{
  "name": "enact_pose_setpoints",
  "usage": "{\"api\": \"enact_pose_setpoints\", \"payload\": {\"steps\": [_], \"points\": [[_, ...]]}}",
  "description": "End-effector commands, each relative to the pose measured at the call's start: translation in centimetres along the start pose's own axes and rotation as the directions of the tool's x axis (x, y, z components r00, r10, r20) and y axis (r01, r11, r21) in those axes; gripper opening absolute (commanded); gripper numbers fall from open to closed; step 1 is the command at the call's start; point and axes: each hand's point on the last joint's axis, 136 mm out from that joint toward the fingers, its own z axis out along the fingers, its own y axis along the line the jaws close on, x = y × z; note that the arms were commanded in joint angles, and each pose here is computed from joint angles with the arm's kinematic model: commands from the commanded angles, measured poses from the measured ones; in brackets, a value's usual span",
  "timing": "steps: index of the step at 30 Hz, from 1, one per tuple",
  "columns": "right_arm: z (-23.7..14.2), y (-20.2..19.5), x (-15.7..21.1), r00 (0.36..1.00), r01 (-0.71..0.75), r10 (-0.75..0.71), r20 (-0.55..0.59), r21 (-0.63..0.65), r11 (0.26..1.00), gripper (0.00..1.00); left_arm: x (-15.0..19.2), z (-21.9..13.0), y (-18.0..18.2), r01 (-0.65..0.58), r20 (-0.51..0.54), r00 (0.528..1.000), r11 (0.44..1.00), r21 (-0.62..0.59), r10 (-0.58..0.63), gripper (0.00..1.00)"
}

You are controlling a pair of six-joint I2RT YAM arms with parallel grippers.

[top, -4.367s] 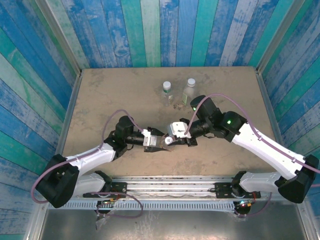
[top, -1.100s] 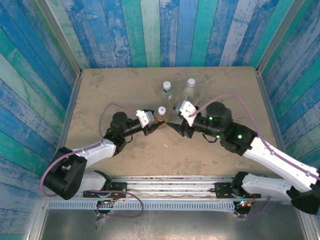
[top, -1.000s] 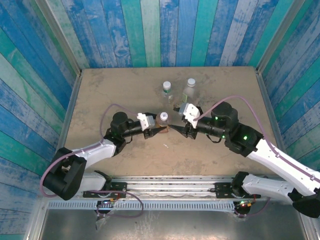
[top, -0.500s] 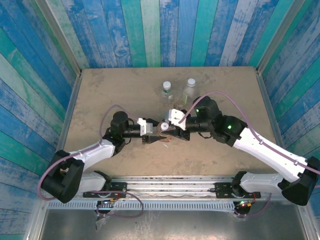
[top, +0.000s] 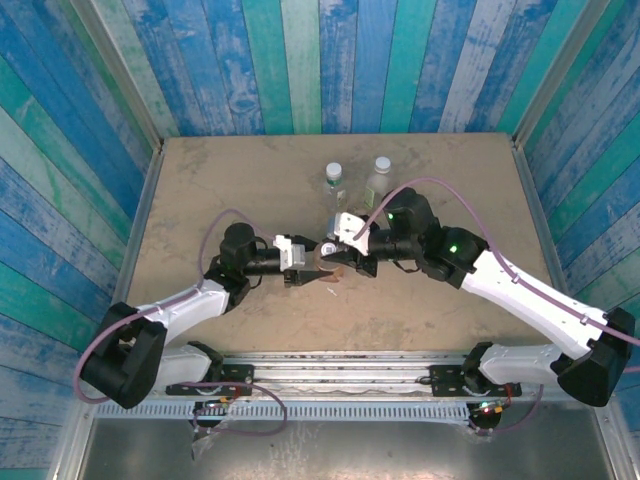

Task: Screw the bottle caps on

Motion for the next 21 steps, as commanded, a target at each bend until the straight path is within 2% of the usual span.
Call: {"api": "enact_pose_setpoints", "payload": {"steps": [1,2,6,10,13,14,16,18,19,21], "points": [[-0.2,-4.0,-0.7,0.982,-0.187,0.181,0.049,0.199,0.962,0.01,-1.9,-0.3,4.2,-0.044,0.02,0.999,0.968,-0.246,0.05,0.54],[-0.1,-5.1,-0.3,0.963,-0.268,0.258,0.071,0.257,0.929,0.0,-1.9,-0.3,5.4,-0.035,0.013,0.999,0.946,-0.321,0.041,0.54],[-0.2,-7.6,1.7,0.919,-0.381,0.381,0.097,0.46,0.802,0.0,-2.4,-0.3,8.6,-0.035,0.005,0.999,0.85,-0.525,0.044,0.54],[-0.4,-8.9,3.5,0.889,-0.416,0.444,0.112,0.602,0.682,0.0,-2.1,-0.3,9.9,-0.024,-0.001,1.0,0.788,-0.615,0.03,0.54],[-0.7,-9.4,4.3,0.876,-0.426,0.468,0.114,0.639,0.641,0.0,-1.7,-0.4,10.0,-0.023,-0.017,1.0,0.78,-0.625,0.016,0.54],[-0.7,-9.3,4.2,0.88,-0.42,0.463,0.108,0.636,0.648,0.0,-1.5,-0.4,9.9,-0.023,-0.027,1.0,0.782,-0.622,0.009,0.54],[-0.2,-8.4,3.1,0.906,-0.381,0.417,0.075,0.575,0.724,0.02,-0.8,-0.1,9.5,-0.038,-0.059,0.998,0.802,-0.597,0.003,0.54],[0.1,-6.6,1.6,0.947,-0.3,0.319,0.043,0.473,0.829,0.17,-0.4,0.0,9.0,-0.032,-0.061,0.998,0.821,-0.57,-0.003,0.54],[-0.1,-5.7,0.8,0.966,-0.249,0.258,0.037,0.421,0.872,0.29,-0.2,0.1,8.7,-0.018,-0.05,0.999,0.84,-0.543,-0.011,0.54],[-0.8,-4.3,-0.2,0.984,-0.178,0.171,0.053,0.36,0.916,0.46,0.1,0.3,8.1,0.015,-0.033,0.999,0.874,-0.486,-0.036,0.54]]}}
